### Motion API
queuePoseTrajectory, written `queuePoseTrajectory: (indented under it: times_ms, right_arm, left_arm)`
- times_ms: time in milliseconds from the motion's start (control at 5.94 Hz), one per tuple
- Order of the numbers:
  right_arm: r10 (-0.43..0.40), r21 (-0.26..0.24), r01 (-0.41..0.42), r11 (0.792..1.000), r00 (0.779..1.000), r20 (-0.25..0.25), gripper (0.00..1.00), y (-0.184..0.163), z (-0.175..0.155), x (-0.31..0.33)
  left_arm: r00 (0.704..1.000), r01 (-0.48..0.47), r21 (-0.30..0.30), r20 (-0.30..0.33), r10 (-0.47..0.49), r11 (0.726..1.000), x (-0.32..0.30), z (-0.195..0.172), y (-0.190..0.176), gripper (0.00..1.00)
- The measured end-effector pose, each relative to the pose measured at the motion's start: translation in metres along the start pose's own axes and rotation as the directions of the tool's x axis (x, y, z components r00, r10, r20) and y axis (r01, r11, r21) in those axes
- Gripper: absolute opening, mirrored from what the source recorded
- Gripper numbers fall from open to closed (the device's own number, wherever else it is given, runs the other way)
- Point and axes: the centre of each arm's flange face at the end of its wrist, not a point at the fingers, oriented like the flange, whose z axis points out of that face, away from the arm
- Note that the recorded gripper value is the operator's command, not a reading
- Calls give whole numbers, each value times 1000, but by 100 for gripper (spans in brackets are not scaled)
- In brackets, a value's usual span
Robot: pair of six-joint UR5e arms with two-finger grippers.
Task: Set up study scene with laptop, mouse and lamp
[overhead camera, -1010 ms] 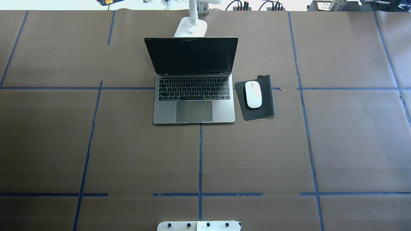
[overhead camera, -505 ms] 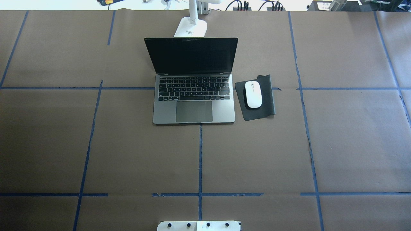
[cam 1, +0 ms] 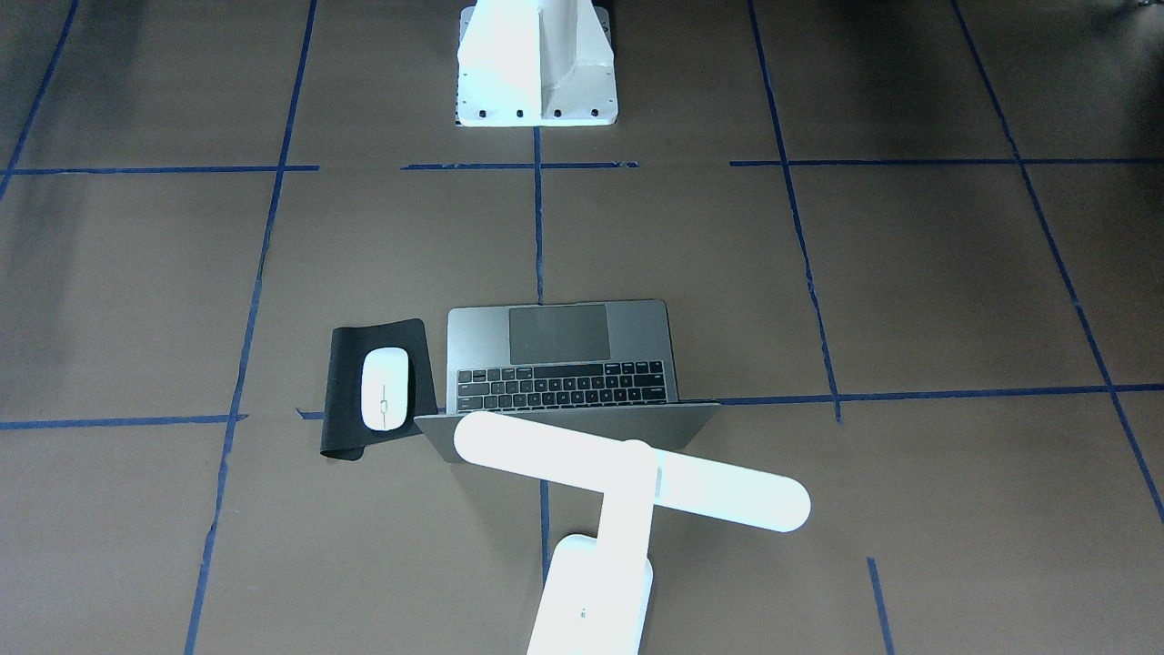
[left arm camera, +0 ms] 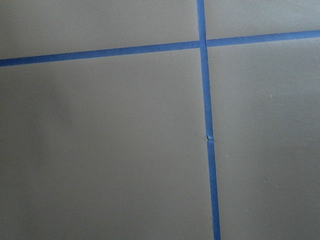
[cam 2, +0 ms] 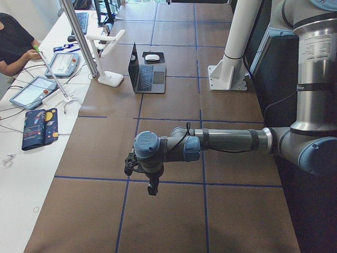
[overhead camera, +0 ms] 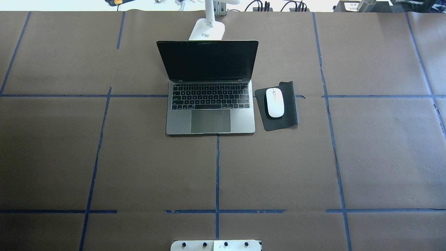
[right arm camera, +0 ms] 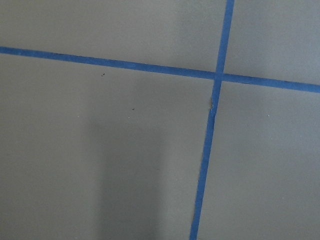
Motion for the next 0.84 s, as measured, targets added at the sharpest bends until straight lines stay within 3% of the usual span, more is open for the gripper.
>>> queuePoseTrajectory:
  times_ms: [337,842]
  right_arm:
    - [1,-17,-2,1000,1000,-27,100,18,0,20]
    - [120,-8,-121,993,992,-36,100,33,-26,47]
  left_arm:
    - [1000,-3,2,2,3,1000,0,-1,-1,100]
    - [1000,-6,7,1,6,1000,2,-3,-2,100]
